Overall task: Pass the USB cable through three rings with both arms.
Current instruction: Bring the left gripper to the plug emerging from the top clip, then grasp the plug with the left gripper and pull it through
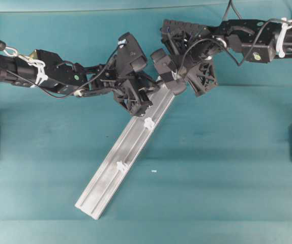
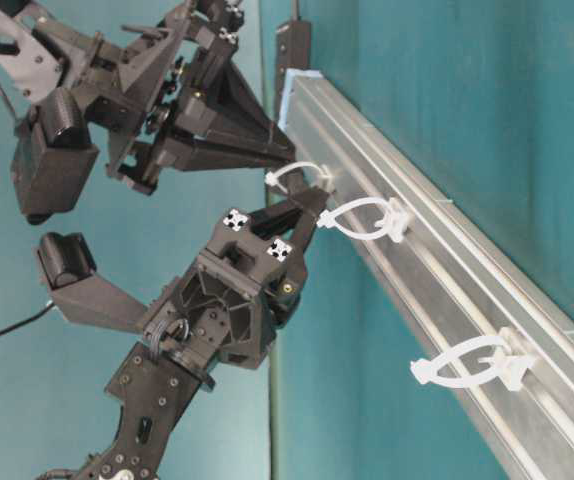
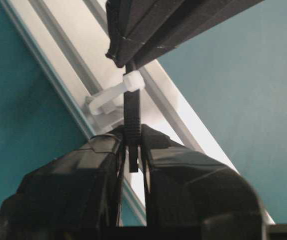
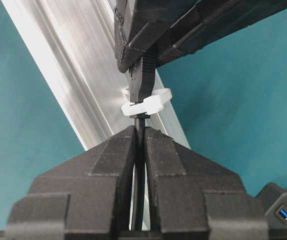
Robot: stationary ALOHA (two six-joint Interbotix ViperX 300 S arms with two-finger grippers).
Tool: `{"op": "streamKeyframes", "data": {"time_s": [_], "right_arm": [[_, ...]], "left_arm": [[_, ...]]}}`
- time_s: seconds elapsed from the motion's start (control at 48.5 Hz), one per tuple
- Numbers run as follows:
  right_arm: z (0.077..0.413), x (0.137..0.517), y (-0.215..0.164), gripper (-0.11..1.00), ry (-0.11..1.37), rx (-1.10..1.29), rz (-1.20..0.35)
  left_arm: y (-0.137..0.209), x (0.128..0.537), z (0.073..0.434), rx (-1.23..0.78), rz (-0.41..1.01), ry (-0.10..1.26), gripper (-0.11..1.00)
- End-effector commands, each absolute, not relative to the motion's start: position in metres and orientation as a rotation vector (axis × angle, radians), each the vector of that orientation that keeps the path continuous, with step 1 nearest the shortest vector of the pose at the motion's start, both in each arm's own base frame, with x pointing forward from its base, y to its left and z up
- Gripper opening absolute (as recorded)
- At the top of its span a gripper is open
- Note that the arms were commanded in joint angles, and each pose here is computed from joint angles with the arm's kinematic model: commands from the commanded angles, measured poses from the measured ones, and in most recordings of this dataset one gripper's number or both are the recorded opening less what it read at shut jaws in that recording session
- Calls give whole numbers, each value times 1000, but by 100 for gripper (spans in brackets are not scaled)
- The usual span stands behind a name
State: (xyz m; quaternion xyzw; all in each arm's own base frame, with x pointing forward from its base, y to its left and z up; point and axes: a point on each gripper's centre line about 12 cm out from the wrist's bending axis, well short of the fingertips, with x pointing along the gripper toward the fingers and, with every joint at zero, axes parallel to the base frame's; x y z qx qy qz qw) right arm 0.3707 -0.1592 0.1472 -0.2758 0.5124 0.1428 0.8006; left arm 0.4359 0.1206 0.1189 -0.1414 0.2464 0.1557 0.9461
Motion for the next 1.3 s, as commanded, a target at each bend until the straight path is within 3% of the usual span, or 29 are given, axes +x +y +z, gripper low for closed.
{"op": "streamKeyframes", "data": {"time_s": [0.0,0.412,0.536,0.68,0.763,1.031,1.278], "right_arm": [[147,374,-157,8,1092,-598,309],[149,374,-157,11,1093,-555,279],[149,372,-155,35,1103,-528,277],[156,372,-156,77,1087,-506,240],[163,373,-156,90,1070,-495,212],[182,377,-148,86,1023,-480,172],[179,397,-114,86,965,-596,228]], "left_arm": [[119,440,143,-284,307,442,8],[116,438,148,-331,314,439,8],[113,435,146,-374,323,456,8],[108,431,146,-397,320,461,8],[102,429,149,-418,316,462,8],[91,412,157,-478,321,478,8],[91,409,169,-528,329,444,8]]}}
